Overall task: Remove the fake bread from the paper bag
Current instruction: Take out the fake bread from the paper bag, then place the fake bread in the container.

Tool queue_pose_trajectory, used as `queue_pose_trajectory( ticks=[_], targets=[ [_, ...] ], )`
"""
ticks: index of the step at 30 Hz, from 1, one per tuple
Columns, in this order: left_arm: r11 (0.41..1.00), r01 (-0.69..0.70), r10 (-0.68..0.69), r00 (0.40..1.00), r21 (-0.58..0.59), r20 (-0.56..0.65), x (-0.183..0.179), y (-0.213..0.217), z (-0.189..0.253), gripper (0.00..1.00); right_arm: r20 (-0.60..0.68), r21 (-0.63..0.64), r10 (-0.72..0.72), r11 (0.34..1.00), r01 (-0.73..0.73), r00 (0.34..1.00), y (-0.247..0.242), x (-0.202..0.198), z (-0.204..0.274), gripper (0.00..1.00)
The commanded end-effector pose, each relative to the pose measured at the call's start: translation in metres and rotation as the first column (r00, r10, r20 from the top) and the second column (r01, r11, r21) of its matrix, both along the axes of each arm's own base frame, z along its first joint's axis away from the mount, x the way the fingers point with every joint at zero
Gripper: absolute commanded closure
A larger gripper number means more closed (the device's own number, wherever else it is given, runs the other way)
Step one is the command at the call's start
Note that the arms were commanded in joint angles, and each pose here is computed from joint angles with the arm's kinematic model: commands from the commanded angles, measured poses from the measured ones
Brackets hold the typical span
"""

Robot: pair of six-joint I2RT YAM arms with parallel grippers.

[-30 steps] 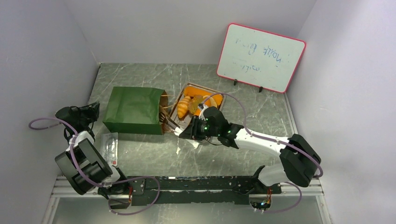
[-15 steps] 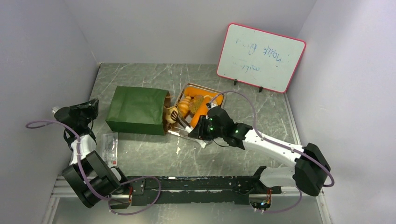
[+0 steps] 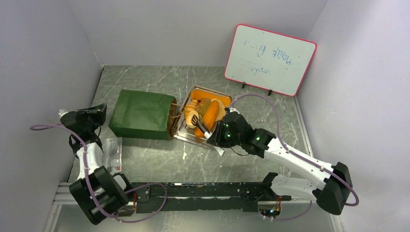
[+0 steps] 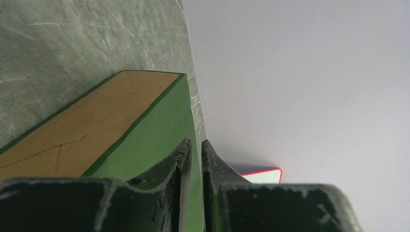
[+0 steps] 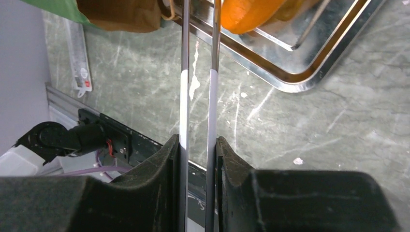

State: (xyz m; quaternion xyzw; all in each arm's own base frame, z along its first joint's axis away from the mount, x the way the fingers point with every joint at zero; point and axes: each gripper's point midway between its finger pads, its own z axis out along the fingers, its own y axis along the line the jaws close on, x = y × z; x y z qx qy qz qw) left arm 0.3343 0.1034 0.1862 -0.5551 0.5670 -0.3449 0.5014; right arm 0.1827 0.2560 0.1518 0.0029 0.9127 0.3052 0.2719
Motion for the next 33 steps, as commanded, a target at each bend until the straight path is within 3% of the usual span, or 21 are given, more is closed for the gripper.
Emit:
queue_pose_trajectory(
  ticks=[1, 4, 10, 15, 33],
  targets=[
    [0.997, 0.015, -0.015, 1.000, 0.080, 0.000, -0.003, -0.006, 0.007, 0.90, 0.028, -0.004, -0.034, 0.999, 0.034, 0.999, -0.005, 0.004, 0.017, 1.00],
    [0.995, 0.025, -0.024, 1.000, 0.096, -0.009, -0.007, -0.010, 0.004, 0.89, 0.007, -0.018, -0.034, 0.999, 0.034, 0.999, -0.005, 0.003, 0.010, 0.99],
    [0.992, 0.042, -0.041, 0.999, 0.116, -0.015, -0.011, -0.018, 0.003, 0.88, -0.021, -0.007, -0.047, 0.999, 0.047, 0.999, -0.001, 0.001, 0.004, 0.79],
    [0.992, 0.051, -0.050, 0.999, 0.117, -0.017, -0.014, -0.023, 0.001, 0.88, -0.023, -0.009, -0.058, 0.998, 0.058, 0.998, -0.004, 0.001, 0.006, 0.70],
    [0.992, 0.062, -0.060, 0.998, 0.112, -0.025, -0.016, -0.027, -0.003, 0.85, 0.001, 0.009, -0.056, 0.998, 0.056, 0.998, -0.005, 0.001, 0.022, 0.63]
  ],
)
